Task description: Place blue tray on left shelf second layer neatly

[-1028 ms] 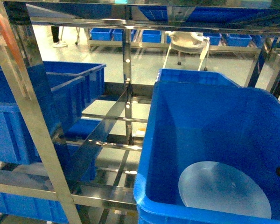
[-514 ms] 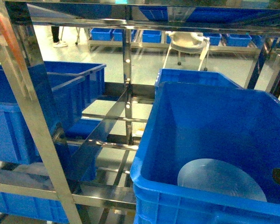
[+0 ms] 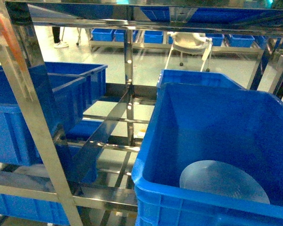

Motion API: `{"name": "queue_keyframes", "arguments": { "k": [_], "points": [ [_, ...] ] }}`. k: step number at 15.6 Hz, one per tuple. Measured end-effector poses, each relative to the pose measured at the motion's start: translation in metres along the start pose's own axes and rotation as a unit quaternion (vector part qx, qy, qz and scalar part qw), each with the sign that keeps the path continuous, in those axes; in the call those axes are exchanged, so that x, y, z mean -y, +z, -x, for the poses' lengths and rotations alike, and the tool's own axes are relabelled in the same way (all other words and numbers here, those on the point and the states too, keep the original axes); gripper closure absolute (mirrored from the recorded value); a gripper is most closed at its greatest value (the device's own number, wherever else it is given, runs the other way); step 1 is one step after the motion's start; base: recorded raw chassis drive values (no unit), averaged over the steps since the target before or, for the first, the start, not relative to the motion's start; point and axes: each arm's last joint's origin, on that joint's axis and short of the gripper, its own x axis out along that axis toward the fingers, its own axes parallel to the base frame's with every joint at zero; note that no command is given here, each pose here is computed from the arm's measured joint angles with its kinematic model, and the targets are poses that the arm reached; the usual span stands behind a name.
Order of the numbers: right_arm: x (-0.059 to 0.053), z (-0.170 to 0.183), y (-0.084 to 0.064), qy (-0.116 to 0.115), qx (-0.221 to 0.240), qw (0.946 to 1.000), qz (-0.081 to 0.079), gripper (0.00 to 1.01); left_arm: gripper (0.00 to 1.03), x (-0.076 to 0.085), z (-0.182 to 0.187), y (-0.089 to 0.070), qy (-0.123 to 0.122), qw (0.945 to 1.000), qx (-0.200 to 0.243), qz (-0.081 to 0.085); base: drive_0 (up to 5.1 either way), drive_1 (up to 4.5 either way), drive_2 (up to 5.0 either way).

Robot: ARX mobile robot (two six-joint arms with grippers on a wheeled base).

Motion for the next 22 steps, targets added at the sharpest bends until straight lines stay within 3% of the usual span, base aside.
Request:
{"name": "queue_keyframes", "arguments": {
  "k": [3, 19, 21, 22],
  "points": [
    [0.005, 0.003, 0.001, -0.016, 0.003, 0.9999, 0.0, 0.99, 0.05, 0.0, 0.0, 0.0, 0.0, 1.0, 0.001, 0.0, 0.0, 0.0, 0.0],
    [0.004, 0.018, 0.001, -0.006, 0.003, 1.0, 0.0, 0.99, 0.05, 0.0, 0.0, 0.0, 0.0, 1.0, 0.001, 0.0, 0.0, 0.0, 0.0],
    [0.004, 0.026, -0.005, -0.006, -0.023, 0.9997, 0.0, 0.99, 0.05, 0.0, 0.0, 0.0, 0.0, 1.0, 0.001, 0.0, 0.0, 0.0, 0.0],
    [0.004, 0.029, 0.0, -0.006, 0.007, 1.0, 0.0, 0.99, 0.05, 0.0, 0.0, 0.0, 0.0, 1.0, 0.0, 0.0, 0.0, 0.0, 0.0]
  ]
}}
